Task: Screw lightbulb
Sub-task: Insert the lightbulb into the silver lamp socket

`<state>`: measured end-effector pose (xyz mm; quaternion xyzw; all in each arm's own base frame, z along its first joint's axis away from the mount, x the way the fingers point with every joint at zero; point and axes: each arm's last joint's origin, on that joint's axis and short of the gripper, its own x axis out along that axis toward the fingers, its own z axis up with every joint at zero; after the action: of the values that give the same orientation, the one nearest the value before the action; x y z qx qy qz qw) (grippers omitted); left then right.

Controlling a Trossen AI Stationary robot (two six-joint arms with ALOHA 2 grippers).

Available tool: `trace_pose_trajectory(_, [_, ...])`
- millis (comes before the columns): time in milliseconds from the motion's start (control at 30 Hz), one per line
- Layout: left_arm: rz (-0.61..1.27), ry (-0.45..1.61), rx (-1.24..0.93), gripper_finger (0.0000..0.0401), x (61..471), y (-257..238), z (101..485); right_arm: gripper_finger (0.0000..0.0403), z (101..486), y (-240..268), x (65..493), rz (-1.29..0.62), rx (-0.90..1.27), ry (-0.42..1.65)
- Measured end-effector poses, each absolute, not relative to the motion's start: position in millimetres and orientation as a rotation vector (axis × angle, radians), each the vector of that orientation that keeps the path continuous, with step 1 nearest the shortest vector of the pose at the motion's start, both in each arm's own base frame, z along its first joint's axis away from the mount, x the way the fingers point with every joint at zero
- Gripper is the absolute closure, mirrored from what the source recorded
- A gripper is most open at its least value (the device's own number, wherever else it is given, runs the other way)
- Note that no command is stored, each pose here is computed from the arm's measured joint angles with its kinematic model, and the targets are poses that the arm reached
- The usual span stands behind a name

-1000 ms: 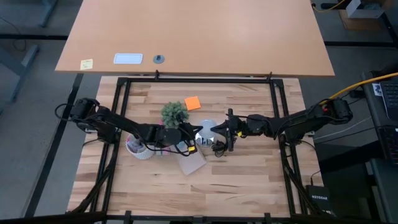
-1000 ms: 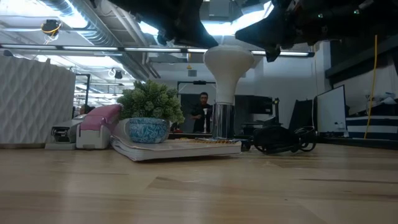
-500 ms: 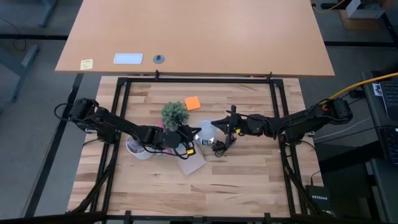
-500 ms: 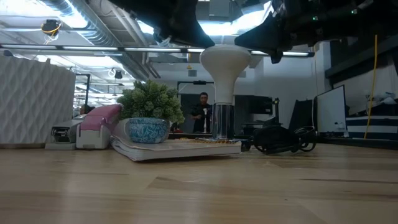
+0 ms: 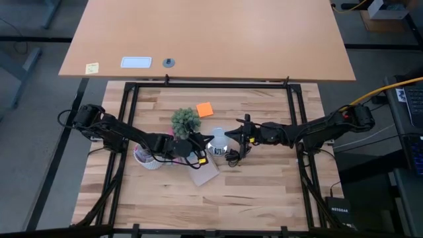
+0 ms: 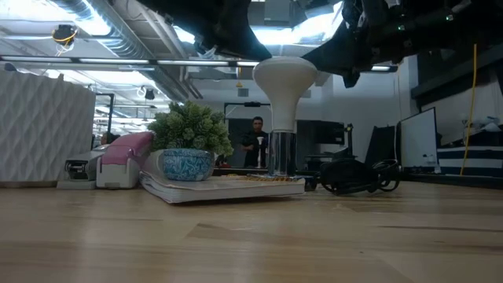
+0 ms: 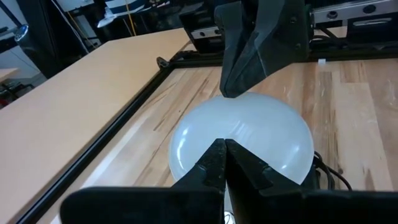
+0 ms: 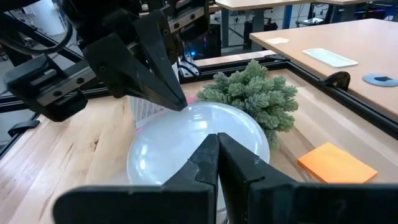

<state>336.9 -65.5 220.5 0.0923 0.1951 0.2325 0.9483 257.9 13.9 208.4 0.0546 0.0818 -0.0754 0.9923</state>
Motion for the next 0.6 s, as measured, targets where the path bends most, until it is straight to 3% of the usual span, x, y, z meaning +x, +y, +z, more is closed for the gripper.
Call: trace_pose_trajectory(600, [0.469, 0.386, 0.187, 0.0401, 337.6, -65.8, 221.3, 0.0391, 209.2, 10.2, 257.4, -0.265, 0.088, 0.154])
